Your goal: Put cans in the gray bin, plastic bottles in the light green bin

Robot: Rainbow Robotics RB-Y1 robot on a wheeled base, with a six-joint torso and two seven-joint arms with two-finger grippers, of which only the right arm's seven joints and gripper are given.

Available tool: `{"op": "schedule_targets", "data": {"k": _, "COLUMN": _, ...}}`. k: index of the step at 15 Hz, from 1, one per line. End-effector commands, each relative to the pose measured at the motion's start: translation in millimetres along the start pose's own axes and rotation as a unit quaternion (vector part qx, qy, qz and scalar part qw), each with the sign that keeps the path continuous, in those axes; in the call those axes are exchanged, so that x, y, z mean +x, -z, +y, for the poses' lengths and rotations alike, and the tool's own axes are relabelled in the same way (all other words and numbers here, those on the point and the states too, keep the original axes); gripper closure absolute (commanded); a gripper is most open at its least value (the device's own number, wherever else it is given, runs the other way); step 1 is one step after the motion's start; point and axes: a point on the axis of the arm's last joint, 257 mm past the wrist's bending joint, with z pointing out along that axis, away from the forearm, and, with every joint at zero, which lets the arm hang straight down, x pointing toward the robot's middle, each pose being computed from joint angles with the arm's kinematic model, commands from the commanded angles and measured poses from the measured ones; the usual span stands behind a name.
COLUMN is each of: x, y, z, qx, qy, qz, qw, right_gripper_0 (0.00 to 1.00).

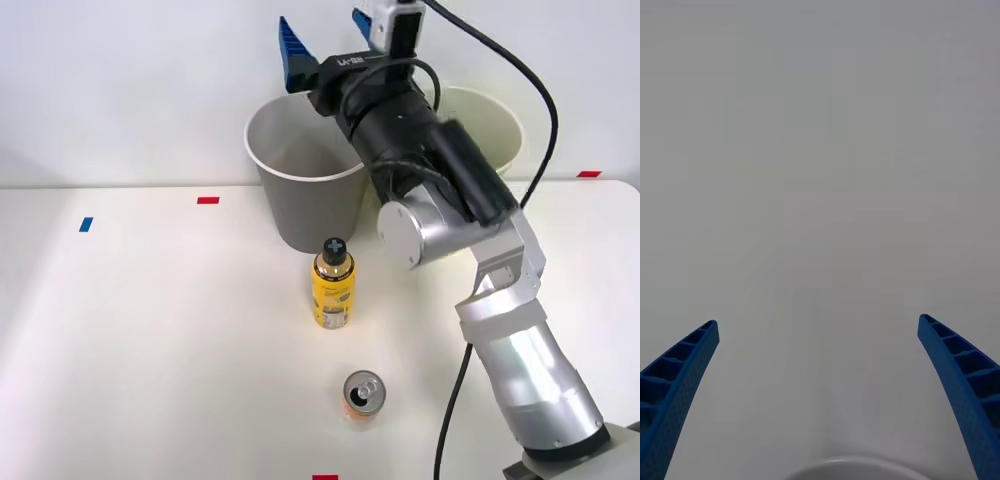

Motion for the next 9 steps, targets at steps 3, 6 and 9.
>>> {"op": "schedule_targets", "data": {"k": 3, "x": -18.6, "y": 95.6, "z": -30.5, "qx": 0.037, "qy": 0.032, "qz": -0.048, "qw": 0.998, "right_gripper_0": 0.1}}
{"op": "schedule_targets", "data": {"k": 6, "x": -25.0, "y": 156.5, "z": -43.9, "qx": 0.054, "qy": 0.056, "qz": -0.03, "qw": 0.997, "right_gripper_0": 0.1}}
{"op": "schedule_targets", "data": {"k": 9, "x": -33.3, "y": 218.7, "z": -62.0, "qx": 0.081, "qy": 0.082, "qz": 0.001, "qw": 0.993, "right_gripper_0": 0.1}}
